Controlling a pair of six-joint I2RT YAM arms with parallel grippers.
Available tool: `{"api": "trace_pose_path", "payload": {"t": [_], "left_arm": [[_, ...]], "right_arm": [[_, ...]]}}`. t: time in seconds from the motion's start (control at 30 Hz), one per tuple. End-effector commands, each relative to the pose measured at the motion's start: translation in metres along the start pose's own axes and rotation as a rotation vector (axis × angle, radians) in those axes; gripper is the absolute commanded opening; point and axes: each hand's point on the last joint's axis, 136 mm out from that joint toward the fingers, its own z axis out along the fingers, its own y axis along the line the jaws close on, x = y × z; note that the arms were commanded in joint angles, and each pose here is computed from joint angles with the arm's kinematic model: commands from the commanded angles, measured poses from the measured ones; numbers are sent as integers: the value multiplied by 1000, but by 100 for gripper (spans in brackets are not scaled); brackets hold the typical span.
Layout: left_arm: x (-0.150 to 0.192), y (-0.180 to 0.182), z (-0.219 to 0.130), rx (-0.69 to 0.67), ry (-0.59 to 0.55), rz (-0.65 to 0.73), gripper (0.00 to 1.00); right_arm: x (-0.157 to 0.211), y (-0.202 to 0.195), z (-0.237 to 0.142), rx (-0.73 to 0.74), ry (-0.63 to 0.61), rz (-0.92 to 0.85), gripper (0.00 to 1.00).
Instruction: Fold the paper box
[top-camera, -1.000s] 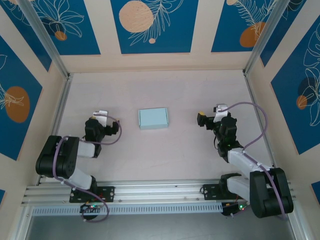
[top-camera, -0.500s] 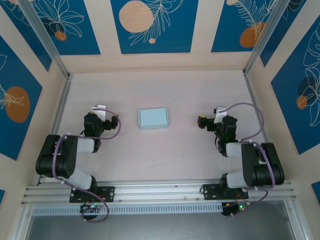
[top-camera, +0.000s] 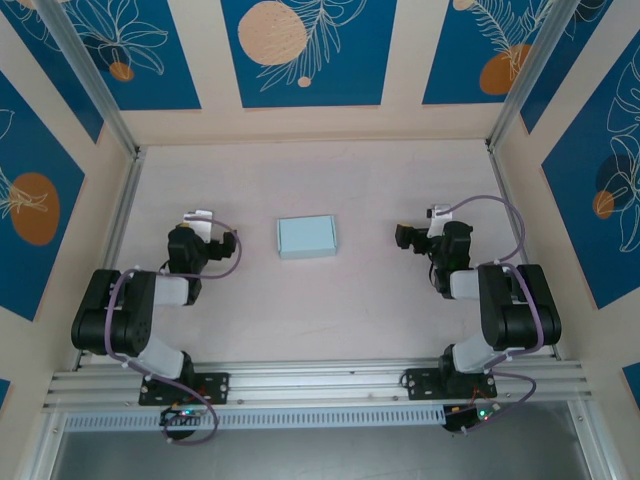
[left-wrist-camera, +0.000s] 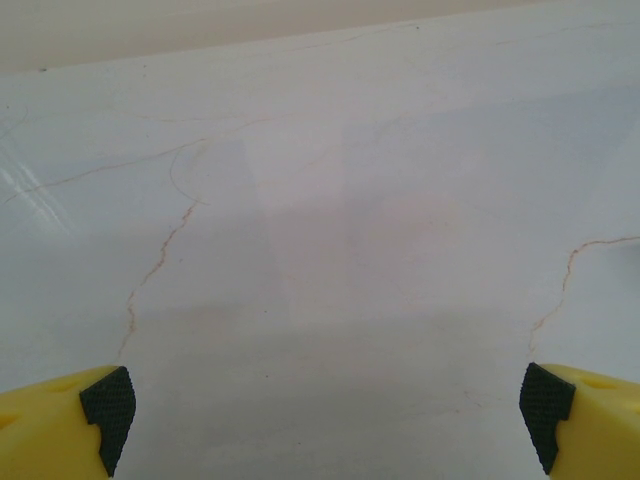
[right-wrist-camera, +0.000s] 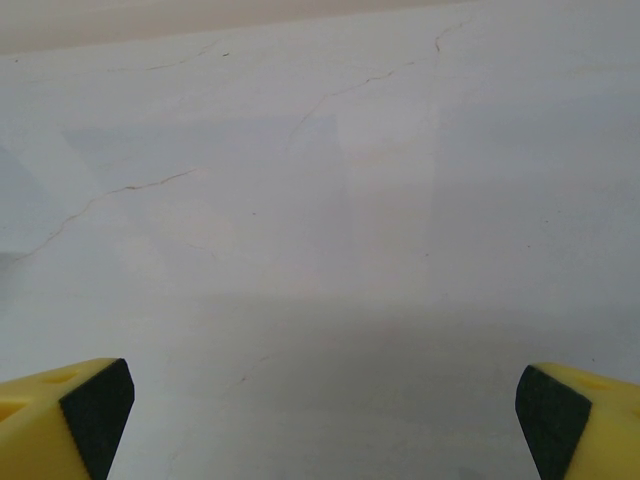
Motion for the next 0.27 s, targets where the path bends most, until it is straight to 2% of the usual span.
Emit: {"api": "trace_pose_path", "payload": {"t": [0.0,0.23], "left_arm": [[0,1,0,13,-1,-11,100],[0,1,-1,14,-3,-10,100]], "right_arm": [[-13,0,1,7,-33,-10,99],[-13,0,1,5,-33,-10,100]]}}
